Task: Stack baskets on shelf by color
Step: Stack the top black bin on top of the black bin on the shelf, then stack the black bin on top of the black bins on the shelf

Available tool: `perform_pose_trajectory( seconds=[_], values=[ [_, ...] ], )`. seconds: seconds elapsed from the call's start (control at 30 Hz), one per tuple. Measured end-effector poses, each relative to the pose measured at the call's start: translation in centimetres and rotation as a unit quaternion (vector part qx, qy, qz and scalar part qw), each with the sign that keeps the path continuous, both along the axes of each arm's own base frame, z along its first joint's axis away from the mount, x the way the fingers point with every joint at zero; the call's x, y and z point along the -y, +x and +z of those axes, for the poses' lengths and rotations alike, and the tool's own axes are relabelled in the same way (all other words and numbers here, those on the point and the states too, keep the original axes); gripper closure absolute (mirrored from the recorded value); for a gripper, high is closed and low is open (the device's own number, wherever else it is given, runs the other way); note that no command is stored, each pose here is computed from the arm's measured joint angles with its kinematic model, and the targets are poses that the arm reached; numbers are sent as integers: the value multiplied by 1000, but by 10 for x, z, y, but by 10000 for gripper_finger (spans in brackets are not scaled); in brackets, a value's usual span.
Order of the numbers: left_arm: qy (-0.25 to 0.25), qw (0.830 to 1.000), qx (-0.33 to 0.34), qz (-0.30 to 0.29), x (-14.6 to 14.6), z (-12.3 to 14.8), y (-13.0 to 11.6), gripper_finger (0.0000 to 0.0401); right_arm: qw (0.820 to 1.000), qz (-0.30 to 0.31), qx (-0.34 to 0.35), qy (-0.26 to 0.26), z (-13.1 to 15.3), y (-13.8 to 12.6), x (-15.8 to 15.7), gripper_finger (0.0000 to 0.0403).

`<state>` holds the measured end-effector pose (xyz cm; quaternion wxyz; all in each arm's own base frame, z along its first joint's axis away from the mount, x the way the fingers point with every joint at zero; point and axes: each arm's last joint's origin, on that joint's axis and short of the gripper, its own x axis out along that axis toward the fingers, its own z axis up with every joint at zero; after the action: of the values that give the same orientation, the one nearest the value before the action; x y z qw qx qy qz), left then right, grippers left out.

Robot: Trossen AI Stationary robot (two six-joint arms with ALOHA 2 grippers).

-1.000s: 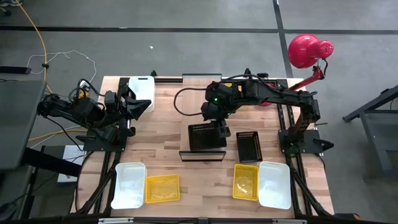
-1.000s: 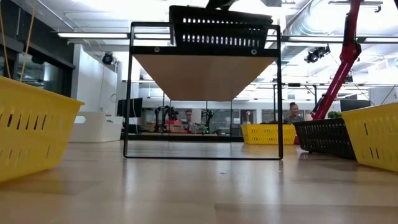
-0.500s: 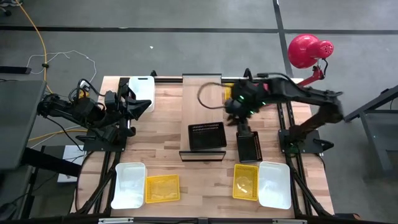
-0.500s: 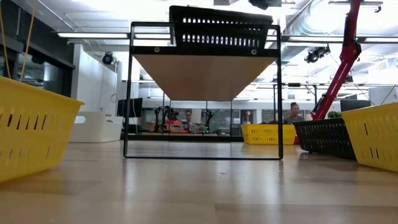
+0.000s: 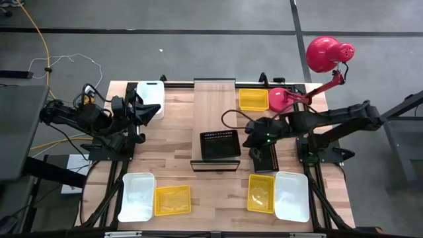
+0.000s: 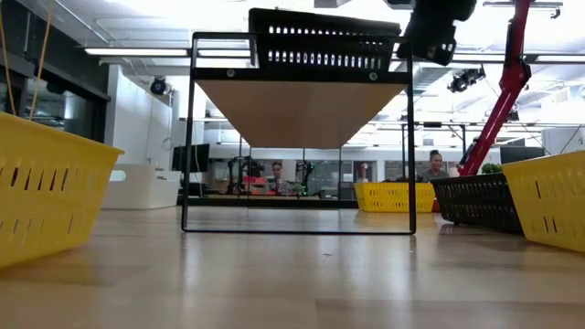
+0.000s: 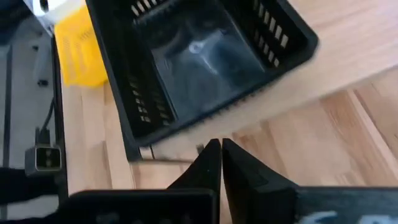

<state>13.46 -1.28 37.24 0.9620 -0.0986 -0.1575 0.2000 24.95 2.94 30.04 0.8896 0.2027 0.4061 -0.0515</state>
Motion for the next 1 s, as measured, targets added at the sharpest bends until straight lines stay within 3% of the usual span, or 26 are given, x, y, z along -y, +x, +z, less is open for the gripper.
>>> perform_pose_trajectory(
  seconds=[0.6, 0.8, 1.0],
  values=[
    [1, 1000, -3, 0, 0, -1, 1, 401, 999, -18, -5, 32, -16, 19, -29, 403],
    [2, 1000, -4, 0, 0, -1, 1, 401, 998, -62, -30, -9, 4, -6, -18, 403],
    [2, 1000, -5, 0, 0, -1, 1, 401, 979, -139, -149, 28, -8, -41, -14, 401]
  ],
)
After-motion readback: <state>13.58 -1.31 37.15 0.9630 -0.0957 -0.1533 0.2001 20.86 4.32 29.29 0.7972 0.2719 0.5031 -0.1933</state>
